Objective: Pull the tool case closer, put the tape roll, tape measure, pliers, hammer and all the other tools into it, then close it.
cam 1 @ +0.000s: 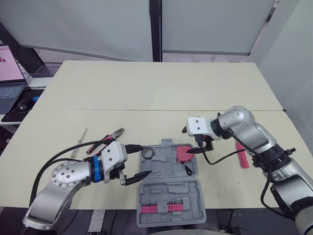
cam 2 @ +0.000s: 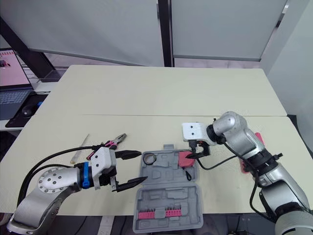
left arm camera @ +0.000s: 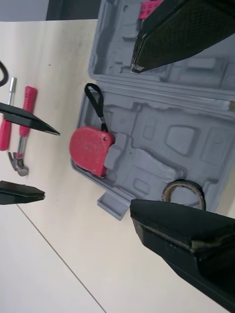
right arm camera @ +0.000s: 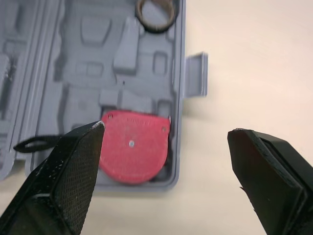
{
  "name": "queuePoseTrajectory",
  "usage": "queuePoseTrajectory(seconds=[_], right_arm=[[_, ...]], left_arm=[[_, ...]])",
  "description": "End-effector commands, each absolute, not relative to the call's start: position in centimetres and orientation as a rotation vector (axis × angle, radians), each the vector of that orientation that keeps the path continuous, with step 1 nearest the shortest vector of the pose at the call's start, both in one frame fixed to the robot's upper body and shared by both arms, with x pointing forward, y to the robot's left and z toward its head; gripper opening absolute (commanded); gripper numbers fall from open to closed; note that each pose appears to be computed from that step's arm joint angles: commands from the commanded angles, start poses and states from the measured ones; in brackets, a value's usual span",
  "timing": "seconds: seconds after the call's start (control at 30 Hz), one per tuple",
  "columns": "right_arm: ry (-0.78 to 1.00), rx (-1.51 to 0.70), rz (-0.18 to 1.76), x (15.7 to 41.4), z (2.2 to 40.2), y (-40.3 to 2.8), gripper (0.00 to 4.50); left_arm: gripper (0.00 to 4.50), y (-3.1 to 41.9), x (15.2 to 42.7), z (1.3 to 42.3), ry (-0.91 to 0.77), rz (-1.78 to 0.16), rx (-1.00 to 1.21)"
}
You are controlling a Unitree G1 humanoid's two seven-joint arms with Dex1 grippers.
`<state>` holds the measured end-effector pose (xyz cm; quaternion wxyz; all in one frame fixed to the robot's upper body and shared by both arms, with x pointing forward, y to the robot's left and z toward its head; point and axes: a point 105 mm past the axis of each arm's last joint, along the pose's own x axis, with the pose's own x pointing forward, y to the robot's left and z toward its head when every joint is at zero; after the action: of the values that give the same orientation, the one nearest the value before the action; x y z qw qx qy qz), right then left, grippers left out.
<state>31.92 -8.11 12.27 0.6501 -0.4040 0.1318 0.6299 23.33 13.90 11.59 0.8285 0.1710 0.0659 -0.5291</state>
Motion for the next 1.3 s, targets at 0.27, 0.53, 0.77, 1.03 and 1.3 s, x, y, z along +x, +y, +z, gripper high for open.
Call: queuePoseTrajectory(seconds=[0.27,0.53,0.77,1.03,1.3], right_arm=[[0.18,-0.812,1.413,31.2,11.7,-9.5,2.55],[0.164,-0.788,1.384,31.4,10.3,-9.2,1.91],[0.112,-0.737,1.378,31.3,8.3,-9.2,1.91],[0.179,-0.691,1.338,32.0,6.5,-9.7,1.91],[0.36,-0.654,1.337,31.4,3.5,-10.4,1.91]], left_arm=[[4.5,13.7,23.1,13.3,0.095,-1.155,0.369],[4.5,13.7,23.2,13.4,0.098,-1.165,0.373],[4.5,13.5,23.2,13.4,0.098,-1.177,0.371],[4.5,13.4,22.9,13.3,0.102,-1.187,0.372],[4.5,13.5,22.9,13.2,0.109,-1.195,0.375]])
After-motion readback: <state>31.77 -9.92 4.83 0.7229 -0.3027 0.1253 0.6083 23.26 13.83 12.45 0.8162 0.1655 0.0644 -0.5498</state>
